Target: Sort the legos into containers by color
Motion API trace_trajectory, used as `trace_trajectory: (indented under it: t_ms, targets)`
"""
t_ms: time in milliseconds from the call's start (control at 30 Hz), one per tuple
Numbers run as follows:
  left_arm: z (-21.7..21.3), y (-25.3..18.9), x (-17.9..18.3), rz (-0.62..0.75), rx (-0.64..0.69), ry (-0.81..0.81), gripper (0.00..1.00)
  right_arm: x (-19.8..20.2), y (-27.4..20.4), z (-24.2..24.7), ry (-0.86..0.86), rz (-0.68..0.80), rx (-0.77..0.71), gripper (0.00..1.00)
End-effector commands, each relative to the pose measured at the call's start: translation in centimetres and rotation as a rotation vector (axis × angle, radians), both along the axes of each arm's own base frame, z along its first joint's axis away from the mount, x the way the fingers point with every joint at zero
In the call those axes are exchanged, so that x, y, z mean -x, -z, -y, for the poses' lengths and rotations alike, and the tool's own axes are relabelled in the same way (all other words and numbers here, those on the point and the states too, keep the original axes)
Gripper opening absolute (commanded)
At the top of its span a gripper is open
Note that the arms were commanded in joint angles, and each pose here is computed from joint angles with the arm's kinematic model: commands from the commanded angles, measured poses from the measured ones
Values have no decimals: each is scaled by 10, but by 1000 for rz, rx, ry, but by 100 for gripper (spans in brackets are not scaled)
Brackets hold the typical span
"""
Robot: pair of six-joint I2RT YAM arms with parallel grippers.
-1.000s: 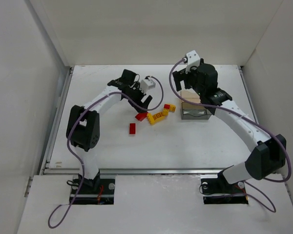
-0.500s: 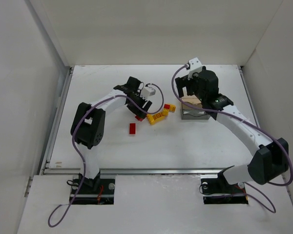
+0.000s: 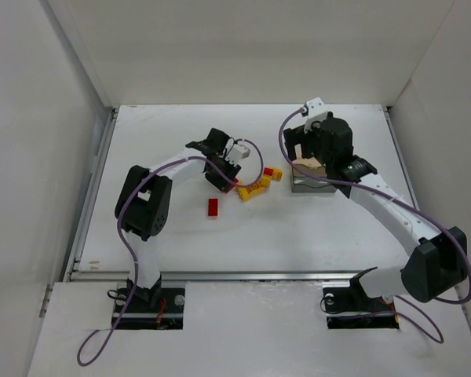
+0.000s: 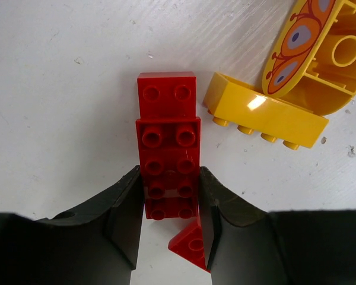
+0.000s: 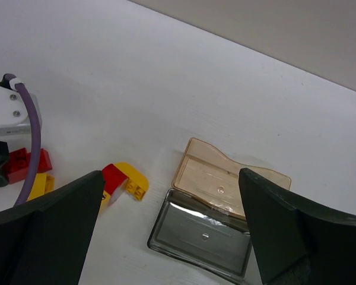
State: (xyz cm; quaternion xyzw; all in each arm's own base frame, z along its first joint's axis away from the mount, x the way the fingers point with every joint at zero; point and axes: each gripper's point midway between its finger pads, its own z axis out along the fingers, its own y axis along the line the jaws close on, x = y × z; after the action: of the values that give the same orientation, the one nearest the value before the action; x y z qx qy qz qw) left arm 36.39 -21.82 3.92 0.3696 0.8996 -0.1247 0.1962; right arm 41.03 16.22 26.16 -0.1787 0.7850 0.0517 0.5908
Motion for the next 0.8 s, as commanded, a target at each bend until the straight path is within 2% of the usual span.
trace_trajectory:
  t_ms: [0,100,200,333,367,467,667,733,767]
  targets:
    - [1,-17,-5,35,12,-28,0,3,-19,0,-1,45,-51,100]
    - [2,-32,-7,56,24,-28,0,8,-23,-7,-46,47,-66,100]
    - [-10,-69,-26,100,104,-88,0,12,-26,-14,-103,48,-86,100]
    - [-19,-142,-50,172,329,-90,0,10,-46,-16,-144,79,-113,100]
    - [-12,-165,-45,184,415,-32,0,11,-51,-19,-159,87,-119,100]
    - [-9,-211,-43,242,541,60,0,13,-74,-27,-200,120,-160,100]
    - [19,-283,-13,299,759,294,0,36,-119,-87,-569,120,-308,100]
    - [29,-296,-8,275,819,321,0,43,-134,-99,-657,130,-391,100]
    - [30,-308,-11,312,830,330,0,43,-138,-103,-679,137,-418,100]
